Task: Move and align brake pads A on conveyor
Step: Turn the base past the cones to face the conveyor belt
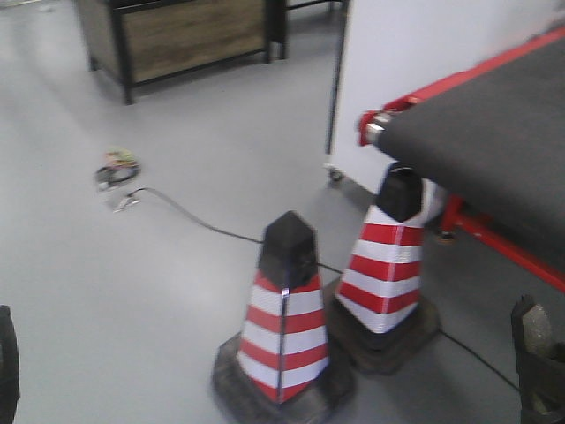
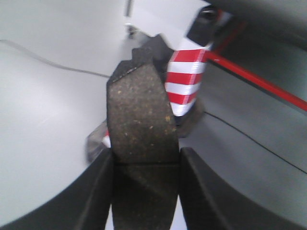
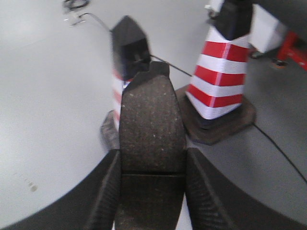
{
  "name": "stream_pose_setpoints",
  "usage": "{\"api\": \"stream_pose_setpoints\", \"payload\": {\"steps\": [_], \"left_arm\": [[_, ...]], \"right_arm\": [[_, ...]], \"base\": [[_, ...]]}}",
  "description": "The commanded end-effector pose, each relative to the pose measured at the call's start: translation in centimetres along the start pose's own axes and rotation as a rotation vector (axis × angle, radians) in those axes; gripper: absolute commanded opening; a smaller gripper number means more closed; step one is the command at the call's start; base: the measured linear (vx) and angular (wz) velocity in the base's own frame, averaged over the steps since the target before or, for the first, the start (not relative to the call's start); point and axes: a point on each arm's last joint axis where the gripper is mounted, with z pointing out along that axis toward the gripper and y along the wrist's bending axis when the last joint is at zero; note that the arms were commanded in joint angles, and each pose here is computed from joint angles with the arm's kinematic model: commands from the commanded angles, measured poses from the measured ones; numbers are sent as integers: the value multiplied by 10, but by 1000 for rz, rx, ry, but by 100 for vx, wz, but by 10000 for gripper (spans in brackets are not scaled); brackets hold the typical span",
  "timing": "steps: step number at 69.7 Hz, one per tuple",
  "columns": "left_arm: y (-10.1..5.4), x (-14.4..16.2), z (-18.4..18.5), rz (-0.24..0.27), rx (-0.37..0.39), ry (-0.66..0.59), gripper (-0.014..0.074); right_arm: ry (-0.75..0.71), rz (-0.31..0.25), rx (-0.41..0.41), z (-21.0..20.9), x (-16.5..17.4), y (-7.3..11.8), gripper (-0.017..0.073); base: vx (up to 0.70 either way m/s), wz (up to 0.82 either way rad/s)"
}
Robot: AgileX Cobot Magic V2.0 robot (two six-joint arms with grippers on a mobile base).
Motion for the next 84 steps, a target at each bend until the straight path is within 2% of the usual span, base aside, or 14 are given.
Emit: {"api": "stream_pose_setpoints", "payload": {"steps": [1,54,84], "left_arm": [[-5,-16,-4,1,42,-105,164],[-5,-16,-4,1,42,-105,164],[-5,-16,-4,1,42,-103,164]], "right_arm": [[-107,-19,-9,-4,-15,1,97],[-107,-19,-9,-4,-15,1,97],[-99,-19,-8,-4,-15,1,97]], "base": [[24,-77],[23,-75],[19,-43]]}}
